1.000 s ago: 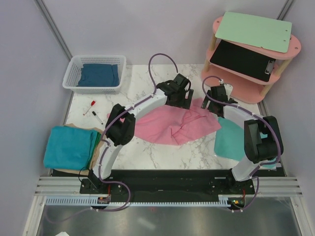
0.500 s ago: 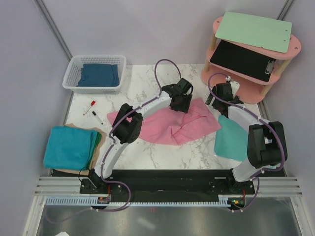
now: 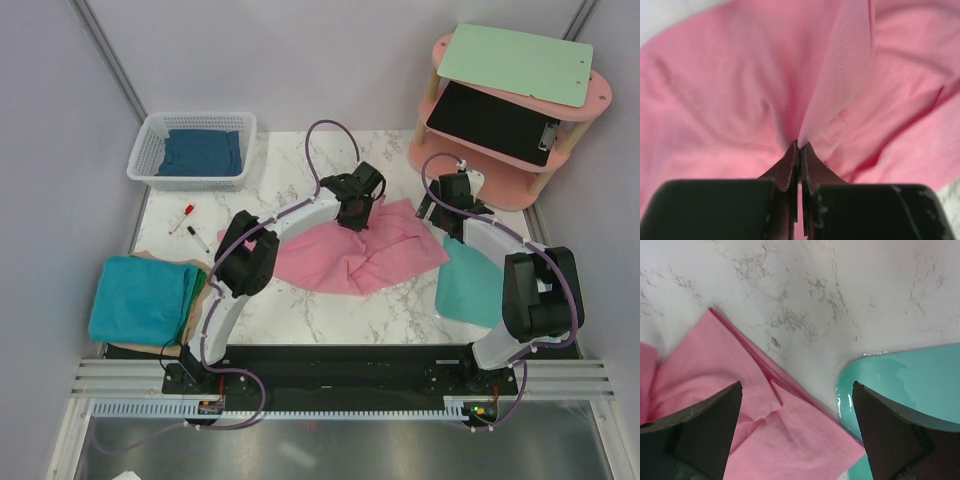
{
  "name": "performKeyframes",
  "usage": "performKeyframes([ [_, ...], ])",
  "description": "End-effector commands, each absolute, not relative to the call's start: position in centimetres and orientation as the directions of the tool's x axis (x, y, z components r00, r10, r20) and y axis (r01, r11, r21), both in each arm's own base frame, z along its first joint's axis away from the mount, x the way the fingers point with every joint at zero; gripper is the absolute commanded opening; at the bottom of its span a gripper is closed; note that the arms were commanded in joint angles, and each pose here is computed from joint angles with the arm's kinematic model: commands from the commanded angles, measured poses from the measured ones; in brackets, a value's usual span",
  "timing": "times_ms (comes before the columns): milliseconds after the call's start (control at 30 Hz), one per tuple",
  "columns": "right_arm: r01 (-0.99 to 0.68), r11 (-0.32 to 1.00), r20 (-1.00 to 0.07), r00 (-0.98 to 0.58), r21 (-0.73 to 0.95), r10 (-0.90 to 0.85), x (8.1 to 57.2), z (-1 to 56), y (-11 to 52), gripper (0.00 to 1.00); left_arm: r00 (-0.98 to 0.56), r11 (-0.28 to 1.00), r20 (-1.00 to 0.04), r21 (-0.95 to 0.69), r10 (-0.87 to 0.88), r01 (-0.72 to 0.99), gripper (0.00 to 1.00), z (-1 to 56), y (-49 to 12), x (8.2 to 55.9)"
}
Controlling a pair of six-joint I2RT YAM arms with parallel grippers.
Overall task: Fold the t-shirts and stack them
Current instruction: Flatten out the tshirt
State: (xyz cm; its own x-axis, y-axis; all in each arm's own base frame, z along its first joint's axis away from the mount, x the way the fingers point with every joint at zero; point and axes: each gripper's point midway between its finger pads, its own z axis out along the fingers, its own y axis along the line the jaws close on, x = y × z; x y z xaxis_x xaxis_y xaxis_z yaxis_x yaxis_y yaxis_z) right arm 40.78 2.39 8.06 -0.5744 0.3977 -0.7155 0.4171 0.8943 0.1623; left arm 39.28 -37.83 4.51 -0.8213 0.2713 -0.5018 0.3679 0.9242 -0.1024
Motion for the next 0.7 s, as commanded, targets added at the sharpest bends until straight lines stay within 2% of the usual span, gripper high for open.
performKeyframes([
  [0,0.399,0.896,-0.716,-0.566,0.196,0.409,40.4,8.2,2.7,0.98,-0.745,0.929,-0.637,-0.12,0.199,0.351,0.02,15.2,-35.5,36.9],
  [33,0.391,0.899,-0.715,-0.571,0.196,0.404,40.3,8.2,2.9,0.98,-0.768,0.933,-0.599,-0.093,0.227,0.348,0.02,13.4,-34.5,34.8],
  [100,0.38,0.903,-0.705,-0.584,0.202,0.403,40.0,7.8,3.2,0.98,-0.777,0.947,-0.609,-0.127,0.159,0.294,0.02,15.3,-33.1,32.4],
  [167,0.369,0.904,-0.702,-0.586,0.213,0.405,40.0,7.7,3.4,0.98,-0.827,0.967,-0.55,-0.131,0.113,0.22,0.02,13.0,-31.2,28.8],
  [200,0.357,0.907,-0.694,-0.594,0.224,0.406,39.9,7.5,3.7,0.98,-0.82,0.967,-0.566,-0.155,0.081,0.203,0.02,14.2,-30.4,27.5],
  [233,0.35,0.908,-0.693,-0.596,0.231,0.406,40.0,7.5,3.9,0.98,-0.841,0.975,-0.533,-0.123,0.094,0.187,0.02,12.2,-29.2,25.2],
  [333,0.307,0.916,-0.685,-0.61,0.259,0.399,40.0,7.4,4.8,0.98,-0.848,0.985,-0.529,-0.144,0.005,0.096,0.02,11.7,-26.3,21.7],
  [467,0.233,0.913,-0.665,-0.628,0.335,0.404,40.3,7.4,6.8,0.98,-0.854,0.981,-0.506,-0.19,-0.123,-0.029,0.02,11.5,-22.6,18.7],
  [600,0.252,0.901,-0.651,-0.626,0.353,0.43,40.6,6.9,6.9,0.98,-0.869,0.977,-0.46,-0.186,-0.183,-0.107,0.02,10.6,-19.3,15.5],
  [667,0.253,0.899,-0.651,-0.623,0.357,0.434,40.9,6.8,7.0,0.93,-0.868,0.965,-0.437,-0.213,-0.234,-0.153,0.02,10.1,-18.2,14.1],
])
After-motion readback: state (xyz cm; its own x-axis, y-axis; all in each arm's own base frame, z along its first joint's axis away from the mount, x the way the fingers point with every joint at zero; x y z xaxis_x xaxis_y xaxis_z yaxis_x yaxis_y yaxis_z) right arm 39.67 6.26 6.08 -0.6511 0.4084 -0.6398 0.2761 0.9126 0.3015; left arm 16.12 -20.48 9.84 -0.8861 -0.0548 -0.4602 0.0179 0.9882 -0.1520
